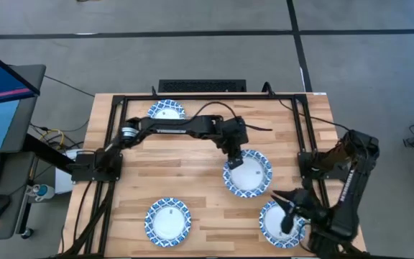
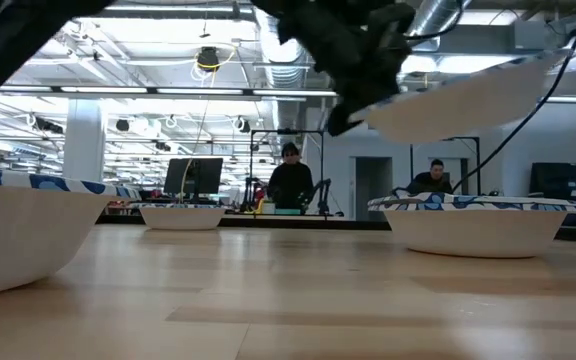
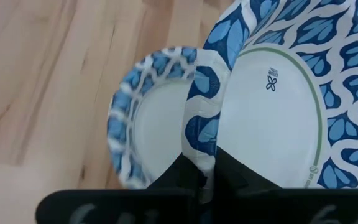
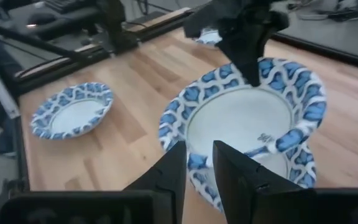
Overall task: Nest bowls inside each other
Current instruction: Stack the white bowl on top of the other white bowl
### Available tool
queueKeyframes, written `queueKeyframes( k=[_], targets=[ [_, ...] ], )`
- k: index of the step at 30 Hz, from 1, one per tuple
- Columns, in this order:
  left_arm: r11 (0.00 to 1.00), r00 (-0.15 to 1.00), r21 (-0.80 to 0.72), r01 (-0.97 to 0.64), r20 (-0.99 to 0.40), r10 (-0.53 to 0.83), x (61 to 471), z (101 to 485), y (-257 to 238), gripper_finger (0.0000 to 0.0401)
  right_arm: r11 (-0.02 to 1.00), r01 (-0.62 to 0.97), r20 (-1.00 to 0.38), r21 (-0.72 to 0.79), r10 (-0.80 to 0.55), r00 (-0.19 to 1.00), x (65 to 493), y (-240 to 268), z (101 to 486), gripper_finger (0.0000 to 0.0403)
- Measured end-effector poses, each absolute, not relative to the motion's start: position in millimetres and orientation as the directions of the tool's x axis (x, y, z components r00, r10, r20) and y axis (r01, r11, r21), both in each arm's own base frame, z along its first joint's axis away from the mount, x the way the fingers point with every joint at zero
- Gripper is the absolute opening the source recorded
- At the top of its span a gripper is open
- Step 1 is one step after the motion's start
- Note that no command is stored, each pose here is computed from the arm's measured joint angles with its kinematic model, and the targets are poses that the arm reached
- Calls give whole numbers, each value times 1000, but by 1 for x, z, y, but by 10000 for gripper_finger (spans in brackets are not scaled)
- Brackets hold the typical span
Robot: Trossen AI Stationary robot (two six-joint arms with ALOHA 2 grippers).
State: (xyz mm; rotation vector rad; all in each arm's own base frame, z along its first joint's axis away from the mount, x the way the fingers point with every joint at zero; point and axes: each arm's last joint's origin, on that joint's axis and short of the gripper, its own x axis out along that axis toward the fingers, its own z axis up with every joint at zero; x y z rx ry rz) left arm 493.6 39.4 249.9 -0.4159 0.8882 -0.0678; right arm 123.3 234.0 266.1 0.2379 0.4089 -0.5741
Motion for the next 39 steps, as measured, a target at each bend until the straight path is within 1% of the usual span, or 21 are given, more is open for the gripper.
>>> queueKeyframes(
  k=[4, 8, 12, 14, 19, 22, 25, 27, 30, 34, 39],
  targets=[
    [920, 632, -376, -109, -741, -228, 509, 249, 41, 0, 833, 533, -423, 148, -434, 795, 102, 221, 263, 103],
    [919, 619, -376, -116, -751, -229, 518, 246, 42, 0, 845, 513, -417, 150, -416, 808, 92, 199, 265, 103],
    [916, 604, -379, -128, -762, -231, 522, 237, 42, 0, 871, 465, -328, 157, -398, 857, 87, 178, 266, 103],
    [914, 577, -377, -149, -784, -230, 520, 233, 43, 0, 876, 453, -296, 165, -394, 870, 84, 169, 264, 103],
    [928, 564, -318, -192, -810, -161, 518, 230, 52, 0, 869, 472, -288, 152, -418, 862, 83, 154, 255, 103],
    [917, 568, -330, -224, -809, -152, 516, 230, 62, 0, 865, 483, -283, 132, -434, 855, 83, 148, 247, 103],
    [913, 566, -332, -237, -811, -149, 518, 224, 69, 0, 861, 486, -268, 149, -438, 858, 82, 144, 242, 103],
    [906, 549, -350, -237, -818, -172, 517, 220, 72, 0, 863, 480, -253, 155, -435, 864, 81, 142, 238, 103],
    [905, 559, -360, -227, -809, -182, 517, 222, 72, 0, 860, 485, -252, 160, -439, 862, 81, 139, 238, 103],
    [905, 537, -356, -233, -823, -186, 515, 216, 72, 0, 861, 486, -252, 151, -442, 861, 81, 136, 240, 103],
    [908, 542, -357, -221, -818, -190, 516, 217, 72, 0, 863, 485, -251, 145, -442, 861, 81, 134, 242, 103]
  ],
)
